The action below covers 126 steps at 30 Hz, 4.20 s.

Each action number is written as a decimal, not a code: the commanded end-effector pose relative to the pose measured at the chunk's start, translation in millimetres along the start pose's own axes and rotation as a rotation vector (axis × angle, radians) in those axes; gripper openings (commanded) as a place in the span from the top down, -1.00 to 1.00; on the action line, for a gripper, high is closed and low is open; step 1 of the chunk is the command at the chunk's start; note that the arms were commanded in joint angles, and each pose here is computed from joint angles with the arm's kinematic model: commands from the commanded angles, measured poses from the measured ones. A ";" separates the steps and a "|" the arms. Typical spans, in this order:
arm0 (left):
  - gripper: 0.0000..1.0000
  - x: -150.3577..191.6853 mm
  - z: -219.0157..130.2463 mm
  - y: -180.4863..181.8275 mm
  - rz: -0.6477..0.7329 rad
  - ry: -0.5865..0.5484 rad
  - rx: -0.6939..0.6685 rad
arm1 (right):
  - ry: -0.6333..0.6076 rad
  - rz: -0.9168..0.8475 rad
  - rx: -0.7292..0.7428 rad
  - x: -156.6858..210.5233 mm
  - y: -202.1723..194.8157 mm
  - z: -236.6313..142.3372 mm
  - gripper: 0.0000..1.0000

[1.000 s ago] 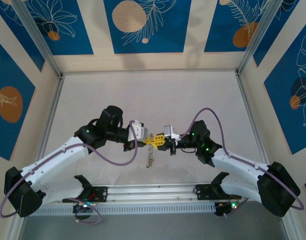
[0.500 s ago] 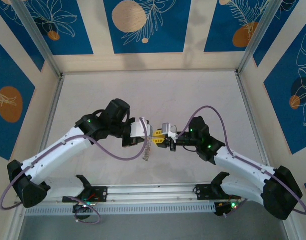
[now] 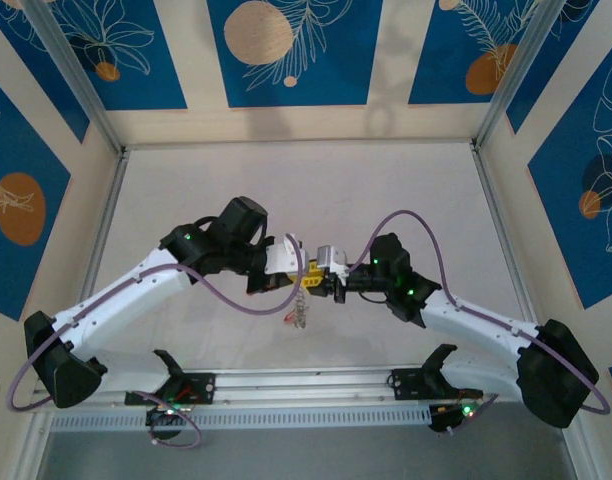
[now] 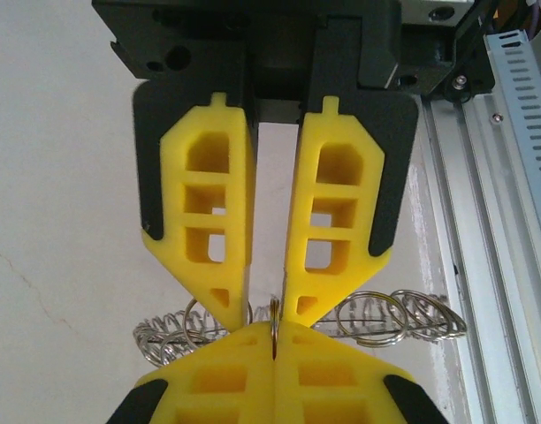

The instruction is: Put the keys on the keyring

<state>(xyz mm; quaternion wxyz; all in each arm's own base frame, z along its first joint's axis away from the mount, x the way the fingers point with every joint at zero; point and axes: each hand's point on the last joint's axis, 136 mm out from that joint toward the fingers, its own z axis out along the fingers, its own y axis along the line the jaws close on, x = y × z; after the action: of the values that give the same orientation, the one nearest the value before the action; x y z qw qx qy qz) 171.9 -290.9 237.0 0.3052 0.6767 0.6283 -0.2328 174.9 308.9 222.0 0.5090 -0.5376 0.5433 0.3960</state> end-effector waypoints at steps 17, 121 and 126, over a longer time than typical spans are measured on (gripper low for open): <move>0.32 -4.8 -26.7 -0.6 0.038 -0.179 -0.142 | -0.233 0.029 -0.002 -38.4 -0.3 -23.0 1.00; 1.00 -7.8 -6.7 -7.5 0.070 -0.122 0.008 | -0.075 -0.032 0.044 3.2 3.4 4.0 0.61; 1.00 -5.0 -1.6 -6.1 0.065 -0.104 0.013 | -0.095 -0.045 0.043 -1.9 3.8 3.0 0.55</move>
<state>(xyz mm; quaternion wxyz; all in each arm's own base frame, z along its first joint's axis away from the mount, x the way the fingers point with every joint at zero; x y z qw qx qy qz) 162.7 -291.1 230.6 0.3288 0.6779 0.6007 -0.2675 171.9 307.7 200.9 0.5291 -0.5162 0.5448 0.3960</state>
